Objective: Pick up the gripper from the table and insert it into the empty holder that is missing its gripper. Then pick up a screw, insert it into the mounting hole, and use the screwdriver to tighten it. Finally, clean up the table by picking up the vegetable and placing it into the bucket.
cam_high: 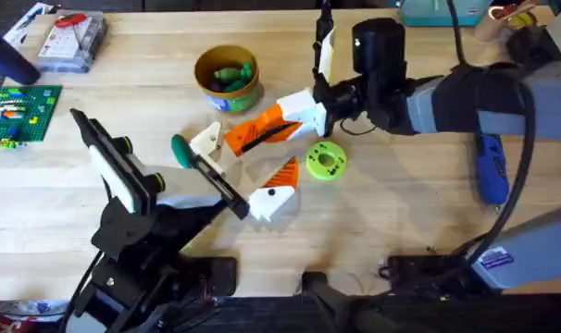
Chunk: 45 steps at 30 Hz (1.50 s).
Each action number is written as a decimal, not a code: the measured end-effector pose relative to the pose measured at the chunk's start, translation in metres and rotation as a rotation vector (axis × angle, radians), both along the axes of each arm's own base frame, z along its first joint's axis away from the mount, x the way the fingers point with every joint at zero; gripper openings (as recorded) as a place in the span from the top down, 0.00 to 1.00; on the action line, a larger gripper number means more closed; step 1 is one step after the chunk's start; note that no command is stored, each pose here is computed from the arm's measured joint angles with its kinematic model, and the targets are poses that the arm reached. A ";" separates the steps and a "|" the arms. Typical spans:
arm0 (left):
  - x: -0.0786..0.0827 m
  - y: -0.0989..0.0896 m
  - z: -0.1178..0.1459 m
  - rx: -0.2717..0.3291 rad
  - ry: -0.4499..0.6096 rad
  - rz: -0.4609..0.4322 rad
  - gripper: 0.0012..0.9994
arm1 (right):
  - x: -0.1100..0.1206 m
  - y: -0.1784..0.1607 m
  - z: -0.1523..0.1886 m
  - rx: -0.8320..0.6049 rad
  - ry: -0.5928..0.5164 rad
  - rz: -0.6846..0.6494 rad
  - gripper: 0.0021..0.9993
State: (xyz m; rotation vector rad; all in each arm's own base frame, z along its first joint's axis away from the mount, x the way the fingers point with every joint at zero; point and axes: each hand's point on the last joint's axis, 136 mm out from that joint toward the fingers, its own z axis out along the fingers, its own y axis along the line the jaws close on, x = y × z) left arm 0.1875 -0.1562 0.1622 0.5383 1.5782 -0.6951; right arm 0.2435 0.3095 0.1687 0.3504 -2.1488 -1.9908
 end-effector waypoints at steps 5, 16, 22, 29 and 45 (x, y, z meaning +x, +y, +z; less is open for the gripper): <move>0.000 0.000 0.000 0.000 -0.001 -0.003 0.01 | -0.002 0.004 0.003 0.002 -0.002 0.012 0.98; 0.004 0.005 0.000 0.004 -0.003 0.034 0.01 | 0.004 0.024 0.006 0.010 -0.005 0.058 0.98; 0.005 0.006 0.000 0.002 0.001 0.042 0.01 | 0.011 0.033 0.001 0.013 0.016 0.088 0.98; 0.007 0.007 -0.001 -0.007 0.010 0.055 0.01 | 0.011 0.048 -0.002 0.022 0.023 0.141 0.98; 0.007 0.008 -0.001 -0.009 0.013 0.062 0.01 | 0.005 0.055 -0.002 0.022 0.020 0.159 0.98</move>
